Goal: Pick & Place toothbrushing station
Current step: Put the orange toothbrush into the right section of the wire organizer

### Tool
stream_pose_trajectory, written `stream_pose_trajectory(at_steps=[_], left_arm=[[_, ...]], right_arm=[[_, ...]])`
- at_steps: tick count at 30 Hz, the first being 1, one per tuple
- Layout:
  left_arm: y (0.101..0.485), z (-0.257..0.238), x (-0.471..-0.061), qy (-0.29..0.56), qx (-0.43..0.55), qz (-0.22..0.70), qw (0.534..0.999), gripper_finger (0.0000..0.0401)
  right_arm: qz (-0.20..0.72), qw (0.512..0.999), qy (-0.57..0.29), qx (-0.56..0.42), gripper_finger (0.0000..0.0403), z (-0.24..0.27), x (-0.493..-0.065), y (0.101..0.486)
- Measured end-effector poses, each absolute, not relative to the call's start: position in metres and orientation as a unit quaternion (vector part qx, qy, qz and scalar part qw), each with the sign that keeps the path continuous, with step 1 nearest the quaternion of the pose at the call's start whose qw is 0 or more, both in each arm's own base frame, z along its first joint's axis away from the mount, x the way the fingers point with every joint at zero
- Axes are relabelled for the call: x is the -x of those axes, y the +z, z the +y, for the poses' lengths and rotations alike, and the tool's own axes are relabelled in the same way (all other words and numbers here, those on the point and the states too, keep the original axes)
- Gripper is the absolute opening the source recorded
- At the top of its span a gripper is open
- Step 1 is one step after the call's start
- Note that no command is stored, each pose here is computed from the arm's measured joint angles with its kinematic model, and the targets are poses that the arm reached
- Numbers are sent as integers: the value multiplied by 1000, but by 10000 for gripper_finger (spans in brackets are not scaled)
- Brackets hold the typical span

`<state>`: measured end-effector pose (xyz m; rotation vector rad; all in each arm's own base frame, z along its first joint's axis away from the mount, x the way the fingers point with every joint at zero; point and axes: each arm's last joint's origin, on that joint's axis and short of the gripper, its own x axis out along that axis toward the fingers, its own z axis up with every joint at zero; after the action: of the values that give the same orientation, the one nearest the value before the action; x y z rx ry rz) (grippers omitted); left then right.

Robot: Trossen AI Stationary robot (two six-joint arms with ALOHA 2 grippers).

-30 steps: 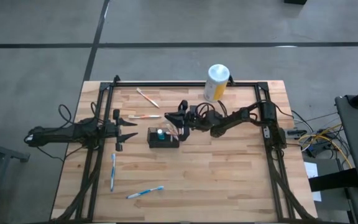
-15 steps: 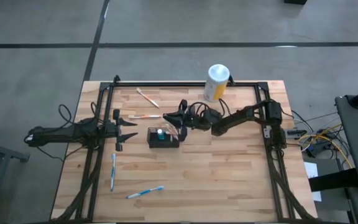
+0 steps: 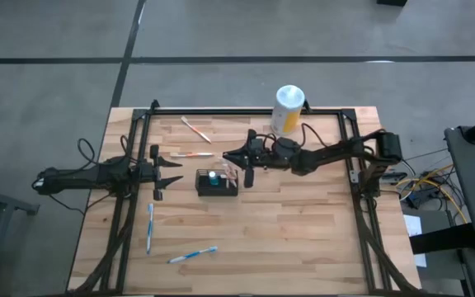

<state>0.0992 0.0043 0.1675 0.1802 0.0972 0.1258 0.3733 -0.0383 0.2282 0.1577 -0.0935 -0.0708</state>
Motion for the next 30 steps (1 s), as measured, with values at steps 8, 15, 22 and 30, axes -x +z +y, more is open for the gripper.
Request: stream_pose_trajectory(at_steps=[8, 15, 22, 30], left_arm=[[167, 4, -99, 63, -90, 49, 993, 186], [168, 4, -99, 63, -90, 48, 993, 186], [168, 4, -99, 63, -90, 49, 993, 186], [167, 4, -99, 63, -90, 49, 993, 186]], right_arm=[[15, 996, -42, -75, 13, -37, -361, 241], [38, 997, -42, -54, 13, -37, -357, 244], [78, 994, -44, -55, 13, -36, -350, 245], [99, 993, -39, -57, 13, -35, -346, 247]])
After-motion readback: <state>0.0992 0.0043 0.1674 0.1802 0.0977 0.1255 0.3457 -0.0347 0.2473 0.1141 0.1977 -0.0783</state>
